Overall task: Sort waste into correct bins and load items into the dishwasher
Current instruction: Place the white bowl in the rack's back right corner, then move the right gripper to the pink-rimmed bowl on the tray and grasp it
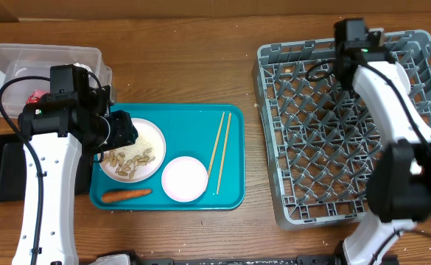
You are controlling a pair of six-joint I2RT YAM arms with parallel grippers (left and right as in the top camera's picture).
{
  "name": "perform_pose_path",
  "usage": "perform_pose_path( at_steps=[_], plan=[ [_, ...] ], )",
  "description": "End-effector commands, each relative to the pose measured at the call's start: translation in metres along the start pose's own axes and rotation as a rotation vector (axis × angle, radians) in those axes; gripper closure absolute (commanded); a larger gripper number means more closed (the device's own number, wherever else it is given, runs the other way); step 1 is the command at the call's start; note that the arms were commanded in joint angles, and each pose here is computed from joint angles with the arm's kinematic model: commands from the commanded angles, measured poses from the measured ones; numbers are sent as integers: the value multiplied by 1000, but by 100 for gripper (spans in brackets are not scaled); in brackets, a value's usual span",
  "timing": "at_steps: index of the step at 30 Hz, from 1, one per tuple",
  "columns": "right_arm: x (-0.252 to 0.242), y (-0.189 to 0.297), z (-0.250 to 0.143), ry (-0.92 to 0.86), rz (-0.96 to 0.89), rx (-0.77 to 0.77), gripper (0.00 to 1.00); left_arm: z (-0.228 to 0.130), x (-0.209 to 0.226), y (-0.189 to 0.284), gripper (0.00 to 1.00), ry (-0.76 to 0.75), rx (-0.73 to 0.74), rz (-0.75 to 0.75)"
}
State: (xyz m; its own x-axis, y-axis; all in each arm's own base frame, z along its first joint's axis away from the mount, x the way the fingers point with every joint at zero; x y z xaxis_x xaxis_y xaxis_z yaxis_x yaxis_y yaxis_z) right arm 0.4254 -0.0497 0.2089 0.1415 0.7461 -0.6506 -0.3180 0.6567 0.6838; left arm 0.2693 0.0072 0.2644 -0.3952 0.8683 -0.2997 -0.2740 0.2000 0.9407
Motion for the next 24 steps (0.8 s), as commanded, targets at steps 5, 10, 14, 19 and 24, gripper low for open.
perform_pose_path(
  at_steps=[5, 10, 14, 19, 24],
  plan=[
    [-14, 127, -4, -75, 722, -306, 9, 0, -1, -3, 42, -8, 2, 21],
    [20, 178, -23, 42, 1134, -300, 11, 0, 0, -3, 39, -8, -5, 35],
    [63, 207, -42, 198, 1246, -216, 12, 0, 2, -3, 37, -10, -10, 53],
    [119, 238, -67, 375, 1270, -129, 12, 0, 3, -3, 37, -10, -13, 66],
    [173, 250, -88, 447, 1198, -20, 15, 0, 3, -3, 37, -9, -11, 69]
  ],
)
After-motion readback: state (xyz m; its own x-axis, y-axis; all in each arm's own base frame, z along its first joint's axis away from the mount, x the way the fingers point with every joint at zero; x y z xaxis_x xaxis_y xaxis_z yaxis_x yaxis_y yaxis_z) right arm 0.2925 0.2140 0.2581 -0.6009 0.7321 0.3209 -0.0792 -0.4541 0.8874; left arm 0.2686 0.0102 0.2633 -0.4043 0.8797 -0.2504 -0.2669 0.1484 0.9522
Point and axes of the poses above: each gripper's point midway between its finger pads, its own y axis back along the fingers, its own x axis along the line the jaws close on, z = x × y, the point moved 8 cm from there along y, back along the fingers, and after that the axes turned 14 degrees about y, right-handed, at the moved point
